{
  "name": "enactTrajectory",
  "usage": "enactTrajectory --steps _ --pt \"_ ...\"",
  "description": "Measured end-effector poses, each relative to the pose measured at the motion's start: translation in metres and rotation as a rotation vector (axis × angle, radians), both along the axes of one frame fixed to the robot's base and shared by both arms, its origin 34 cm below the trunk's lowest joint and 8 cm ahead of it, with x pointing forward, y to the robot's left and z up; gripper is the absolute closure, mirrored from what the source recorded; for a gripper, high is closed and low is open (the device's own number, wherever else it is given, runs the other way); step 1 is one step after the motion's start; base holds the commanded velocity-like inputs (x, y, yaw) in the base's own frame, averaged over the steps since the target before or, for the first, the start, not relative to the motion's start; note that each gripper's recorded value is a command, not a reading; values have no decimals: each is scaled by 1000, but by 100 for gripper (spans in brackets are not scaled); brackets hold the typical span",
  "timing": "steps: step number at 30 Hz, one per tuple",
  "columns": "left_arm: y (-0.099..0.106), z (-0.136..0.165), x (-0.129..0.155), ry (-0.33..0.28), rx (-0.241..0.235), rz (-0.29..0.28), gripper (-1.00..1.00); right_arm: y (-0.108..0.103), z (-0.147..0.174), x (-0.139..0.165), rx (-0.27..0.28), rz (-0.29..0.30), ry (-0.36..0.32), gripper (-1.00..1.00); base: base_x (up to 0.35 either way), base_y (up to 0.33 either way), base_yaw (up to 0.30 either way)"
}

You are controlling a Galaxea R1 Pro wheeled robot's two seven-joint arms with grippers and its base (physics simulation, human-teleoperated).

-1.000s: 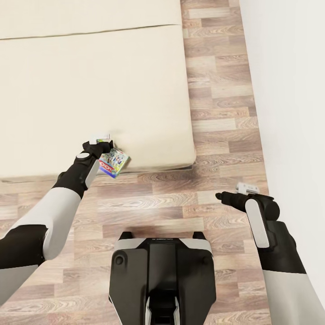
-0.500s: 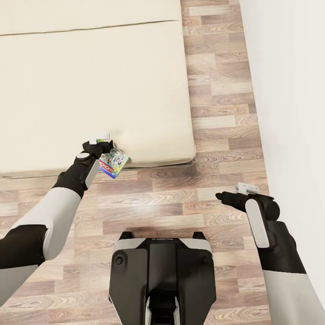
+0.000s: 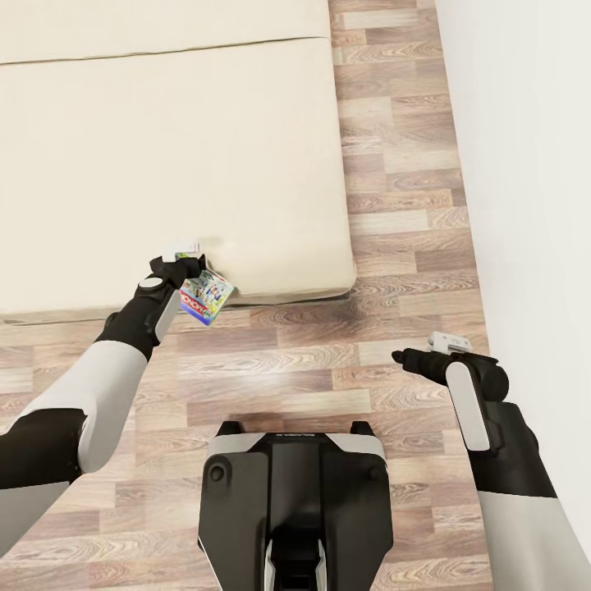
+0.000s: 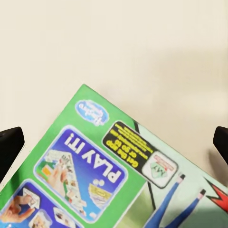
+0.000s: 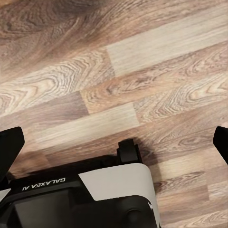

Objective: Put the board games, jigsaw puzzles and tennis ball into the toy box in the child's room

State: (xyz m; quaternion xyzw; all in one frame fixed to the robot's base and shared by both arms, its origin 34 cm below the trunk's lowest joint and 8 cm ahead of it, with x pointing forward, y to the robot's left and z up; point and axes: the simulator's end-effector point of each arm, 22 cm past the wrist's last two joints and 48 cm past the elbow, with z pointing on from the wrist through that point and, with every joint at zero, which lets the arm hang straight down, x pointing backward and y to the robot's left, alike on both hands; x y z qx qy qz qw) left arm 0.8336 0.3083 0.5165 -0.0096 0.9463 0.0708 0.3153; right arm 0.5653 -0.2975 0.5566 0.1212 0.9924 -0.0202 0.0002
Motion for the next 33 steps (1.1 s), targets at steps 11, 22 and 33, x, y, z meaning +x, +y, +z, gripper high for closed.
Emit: enactTrajectory --steps 11,22,33 --pt "12 23 22 -71 47 35 -100 0 0 0 0 0 1 -100 0 0 0" --pt "24 36 31 -105 87 71 -100 0 0 0 0 0 1 -100 0 0 0" --pt "30 58 48 -131 84 85 -100 -1 -1 -1 -2 0 3 -100 0 0 0"
